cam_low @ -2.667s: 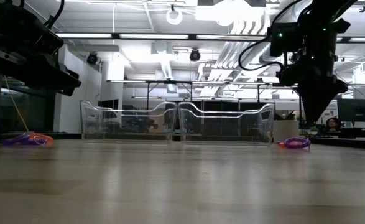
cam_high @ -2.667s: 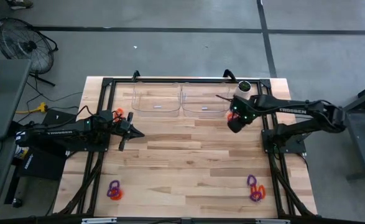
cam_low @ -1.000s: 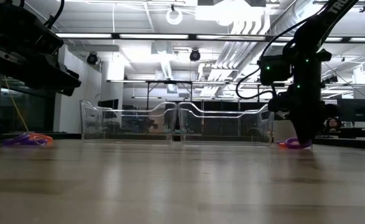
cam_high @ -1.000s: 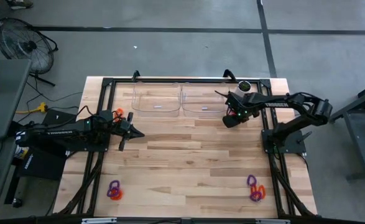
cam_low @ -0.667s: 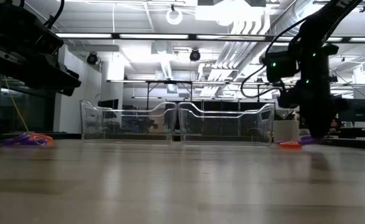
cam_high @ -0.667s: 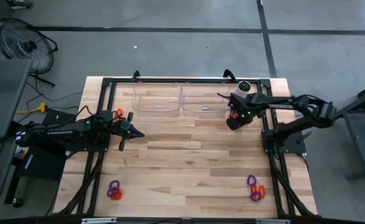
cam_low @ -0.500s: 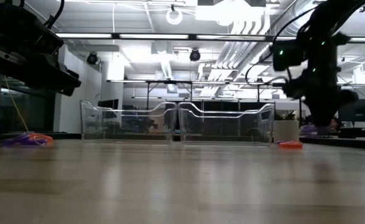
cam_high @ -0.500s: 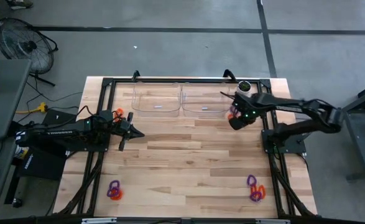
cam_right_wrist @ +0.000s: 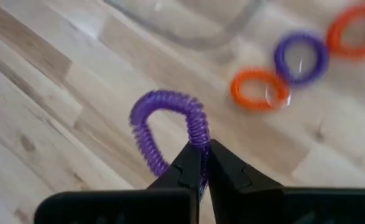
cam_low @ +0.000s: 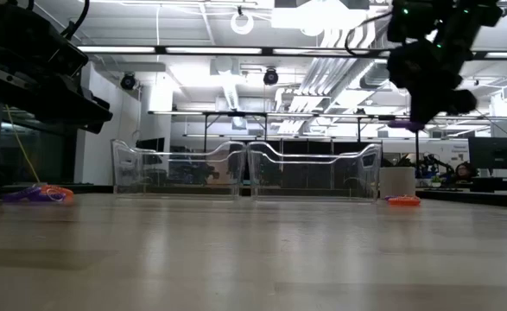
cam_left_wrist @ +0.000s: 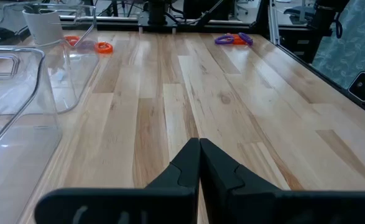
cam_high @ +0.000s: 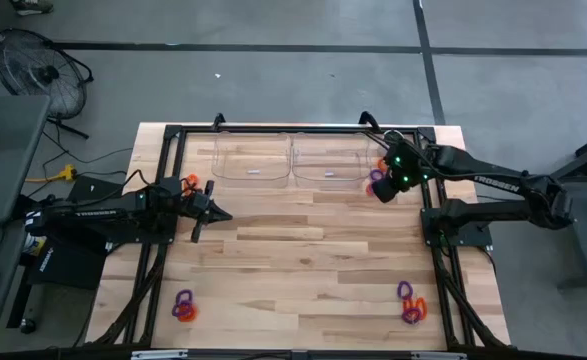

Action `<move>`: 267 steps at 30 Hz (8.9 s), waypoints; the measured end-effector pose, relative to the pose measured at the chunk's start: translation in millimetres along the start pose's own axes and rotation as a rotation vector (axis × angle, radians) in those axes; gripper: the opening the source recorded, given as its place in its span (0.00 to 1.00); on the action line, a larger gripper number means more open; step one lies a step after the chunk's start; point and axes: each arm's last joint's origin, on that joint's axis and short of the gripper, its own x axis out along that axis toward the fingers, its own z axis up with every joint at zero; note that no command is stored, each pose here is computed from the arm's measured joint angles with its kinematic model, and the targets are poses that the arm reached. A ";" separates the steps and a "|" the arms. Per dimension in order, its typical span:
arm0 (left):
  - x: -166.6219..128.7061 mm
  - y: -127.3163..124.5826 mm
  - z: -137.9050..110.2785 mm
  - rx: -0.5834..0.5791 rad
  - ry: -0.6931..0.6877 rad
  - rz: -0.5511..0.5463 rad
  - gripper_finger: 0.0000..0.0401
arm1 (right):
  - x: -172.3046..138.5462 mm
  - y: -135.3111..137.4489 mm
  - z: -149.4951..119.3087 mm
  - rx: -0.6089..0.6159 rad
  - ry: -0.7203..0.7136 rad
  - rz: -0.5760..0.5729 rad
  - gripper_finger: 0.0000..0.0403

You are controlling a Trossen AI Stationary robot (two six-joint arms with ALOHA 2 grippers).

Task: Sort spring keychains
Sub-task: Put the violet spring keychain into the right transparent bin, then put the orange spring keychain into the left transparent bin

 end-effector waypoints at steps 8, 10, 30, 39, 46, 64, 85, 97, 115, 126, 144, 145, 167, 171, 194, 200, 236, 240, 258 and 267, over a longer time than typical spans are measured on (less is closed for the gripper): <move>0.0 0.0 0.0 0.000 0.000 0.000 0.00 | -5.1 24.4 48.7 -0.210 -0.036 -0.075 0.01; 0.0 0.0 0.1 0.000 -0.001 0.000 0.00 | -1.8 28.0 64.1 -0.245 -0.020 -0.109 0.01; 0.0 0.0 -0.1 0.000 0.000 0.000 0.00 | 71.2 19.9 136.7 -0.294 0.173 -0.211 0.19; 0.0 0.0 0.0 0.000 0.000 0.000 0.00 | 57.1 19.9 137.6 -0.235 0.096 -0.276 0.45; 0.0 0.0 0.0 0.000 0.000 0.000 0.00 | 9.3 15.3 110.5 -0.094 0.093 -0.451 0.49; 0.0 0.0 0.0 0.000 0.000 0.000 0.00 | 51.5 2.2 -2.1 -0.425 0.152 -0.105 0.48; 0.0 0.0 0.0 0.000 0.000 0.000 0.00 | 87.1 -0.6 16.2 -0.594 0.207 -0.131 0.49; 0.0 0.0 -0.1 0.000 0.000 0.000 0.00 | 102.9 -8.7 20.1 -0.783 0.268 -0.209 0.49; 0.0 0.0 0.0 0.000 0.000 0.000 0.00 | 124.4 -16.6 23.8 -0.704 0.338 -0.126 0.48; 0.0 0.0 -0.1 0.000 0.000 0.000 0.00 | 121.6 -19.0 26.0 -0.633 0.306 -0.156 0.48; 0.0 0.0 0.1 0.000 0.000 0.000 0.00 | 83.2 -18.6 11.2 0.168 0.283 -0.248 0.48; 0.0 0.0 -0.1 0.000 0.000 0.000 0.00 | 82.8 -18.9 10.1 0.249 0.281 -0.269 0.48; 0.0 0.0 0.0 0.000 0.000 0.000 0.00 | 80.2 -43.7 26.1 0.778 0.077 -0.414 0.48; 0.0 0.0 0.0 0.000 0.000 0.000 0.00 | 86.1 -39.9 26.7 0.684 0.097 -0.395 0.48; 0.0 0.0 0.0 0.000 0.000 0.000 0.00 | 116.3 -30.2 16.7 0.420 0.074 -0.473 0.48; 0.0 0.0 0.0 0.000 0.000 0.000 0.00 | 126.9 -29.1 -1.5 0.466 0.063 -0.428 0.48; 0.0 0.0 0.0 0.000 0.000 -0.001 0.00 | 122.5 -1.4 -34.5 0.343 0.303 -0.341 0.22; 0.0 0.0 -0.1 0.000 0.000 0.000 0.00 | 122.4 -1.8 -35.1 0.323 0.311 -0.345 0.19; 0.0 0.0 0.0 0.000 0.000 0.000 0.00 | 98.1 10.8 -24.9 0.210 0.242 -0.168 0.01; 0.0 0.0 0.0 0.000 0.000 0.000 0.00 | 34.2 39.1 16.3 0.000 0.030 0.043 0.00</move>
